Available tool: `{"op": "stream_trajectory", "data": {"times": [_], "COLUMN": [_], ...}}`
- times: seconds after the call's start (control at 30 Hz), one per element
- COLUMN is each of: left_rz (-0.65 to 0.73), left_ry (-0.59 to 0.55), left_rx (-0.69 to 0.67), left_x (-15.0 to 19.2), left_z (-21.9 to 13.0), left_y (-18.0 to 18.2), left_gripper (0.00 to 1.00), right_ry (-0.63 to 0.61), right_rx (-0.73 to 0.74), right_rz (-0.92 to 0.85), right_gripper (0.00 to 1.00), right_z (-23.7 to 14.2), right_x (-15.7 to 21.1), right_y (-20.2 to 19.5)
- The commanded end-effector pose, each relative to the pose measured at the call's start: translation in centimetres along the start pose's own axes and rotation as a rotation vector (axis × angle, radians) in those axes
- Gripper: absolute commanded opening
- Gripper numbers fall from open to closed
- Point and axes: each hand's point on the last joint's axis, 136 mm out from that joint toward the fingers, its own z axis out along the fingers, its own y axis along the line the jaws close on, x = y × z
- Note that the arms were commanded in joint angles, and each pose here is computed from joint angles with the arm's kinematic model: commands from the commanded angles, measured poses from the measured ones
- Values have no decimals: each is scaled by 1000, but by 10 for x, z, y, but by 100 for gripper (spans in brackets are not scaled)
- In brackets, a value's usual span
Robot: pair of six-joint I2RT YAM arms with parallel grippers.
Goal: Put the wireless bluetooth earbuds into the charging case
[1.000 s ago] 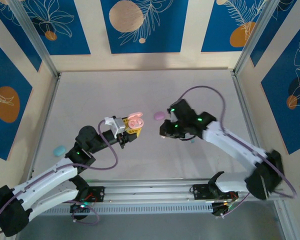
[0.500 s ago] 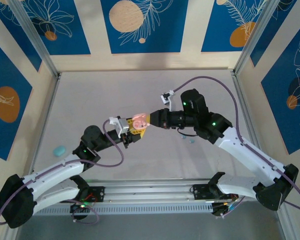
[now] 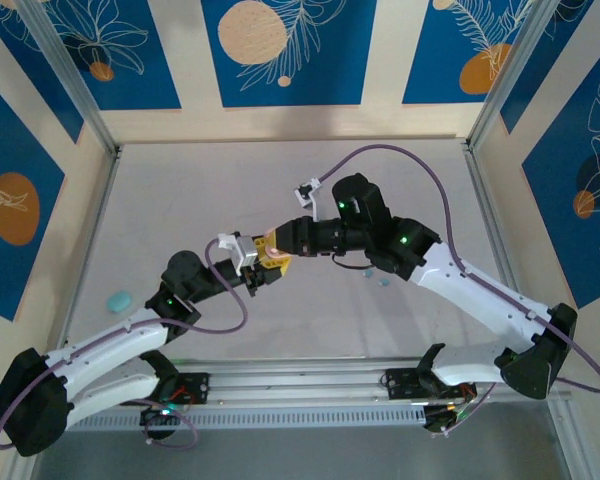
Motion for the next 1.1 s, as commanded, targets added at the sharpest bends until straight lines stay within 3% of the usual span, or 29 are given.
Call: {"op": "stream_trajectory", "data": {"times": [0.0, 0.27, 1.07], "left_rz": [5, 2, -6], "left_ry": [-44, -56, -59], "left_rx": [6, 0, -12], "left_x": [-15, -19, -21], "left_z": [0, -2, -2], "left_y": [-1, 0, 1], "left_gripper": [31, 31, 31], "right_ry": [-33, -28, -28], "right_rx": [72, 162, 231], "right_rz": [-37, -63, -85], "right_gripper": [18, 19, 26], "right_z": [-2, 3, 7], "right_x": [-6, -4, -2], "right_y": [-3, -12, -17]}}
